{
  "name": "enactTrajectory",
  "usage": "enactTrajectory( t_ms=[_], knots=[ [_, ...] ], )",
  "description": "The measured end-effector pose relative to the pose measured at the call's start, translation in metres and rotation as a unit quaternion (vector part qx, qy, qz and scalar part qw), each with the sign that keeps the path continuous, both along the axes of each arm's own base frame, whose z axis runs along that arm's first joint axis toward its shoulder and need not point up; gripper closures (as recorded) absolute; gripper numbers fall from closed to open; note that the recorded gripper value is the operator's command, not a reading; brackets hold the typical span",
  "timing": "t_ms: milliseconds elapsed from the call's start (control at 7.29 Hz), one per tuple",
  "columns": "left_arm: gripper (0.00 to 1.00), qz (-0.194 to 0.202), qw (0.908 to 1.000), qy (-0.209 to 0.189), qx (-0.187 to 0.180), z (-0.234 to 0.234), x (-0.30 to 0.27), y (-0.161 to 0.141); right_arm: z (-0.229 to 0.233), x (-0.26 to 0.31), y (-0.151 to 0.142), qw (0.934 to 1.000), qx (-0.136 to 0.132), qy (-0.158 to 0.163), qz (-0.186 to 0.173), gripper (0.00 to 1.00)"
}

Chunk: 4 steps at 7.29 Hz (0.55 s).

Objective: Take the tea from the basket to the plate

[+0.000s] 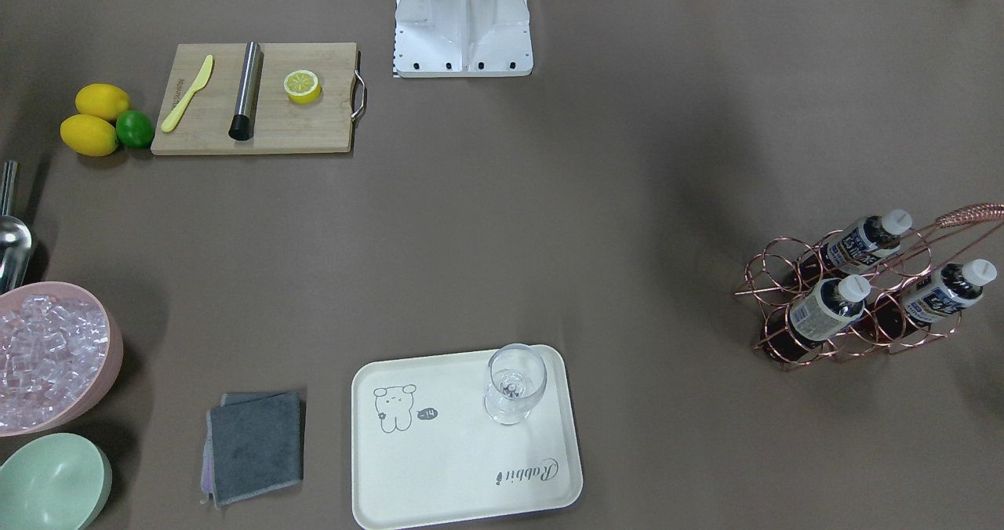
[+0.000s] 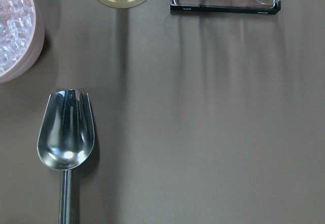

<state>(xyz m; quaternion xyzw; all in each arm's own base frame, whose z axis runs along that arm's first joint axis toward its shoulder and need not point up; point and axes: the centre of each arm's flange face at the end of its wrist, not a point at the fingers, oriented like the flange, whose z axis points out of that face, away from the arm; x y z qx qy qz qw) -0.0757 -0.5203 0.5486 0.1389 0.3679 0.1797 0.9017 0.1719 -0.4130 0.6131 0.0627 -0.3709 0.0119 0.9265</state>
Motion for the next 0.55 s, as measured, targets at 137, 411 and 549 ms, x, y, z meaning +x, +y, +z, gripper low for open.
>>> enactTrajectory(
  t_ms=[137, 411, 549],
  knots=[
    [0.02, 0.044, 0.9978, -0.015, 0.047, -0.019, 0.005, -0.009, 0.0, 0.001, 0.001, 1.0, 0.0, 0.0, 0.001, 0.0],
    [0.03, 0.123, 0.9841, -0.029, 0.126, -0.057, 0.027, -0.026, 0.0, 0.002, 0.001, 1.0, 0.0, 0.0, 0.002, 0.0],
    [0.03, 0.156, 0.9742, -0.032, 0.16, -0.075, 0.042, -0.034, 0.0, 0.002, 0.001, 1.0, 0.0, 0.0, 0.002, 0.0]
  ],
)
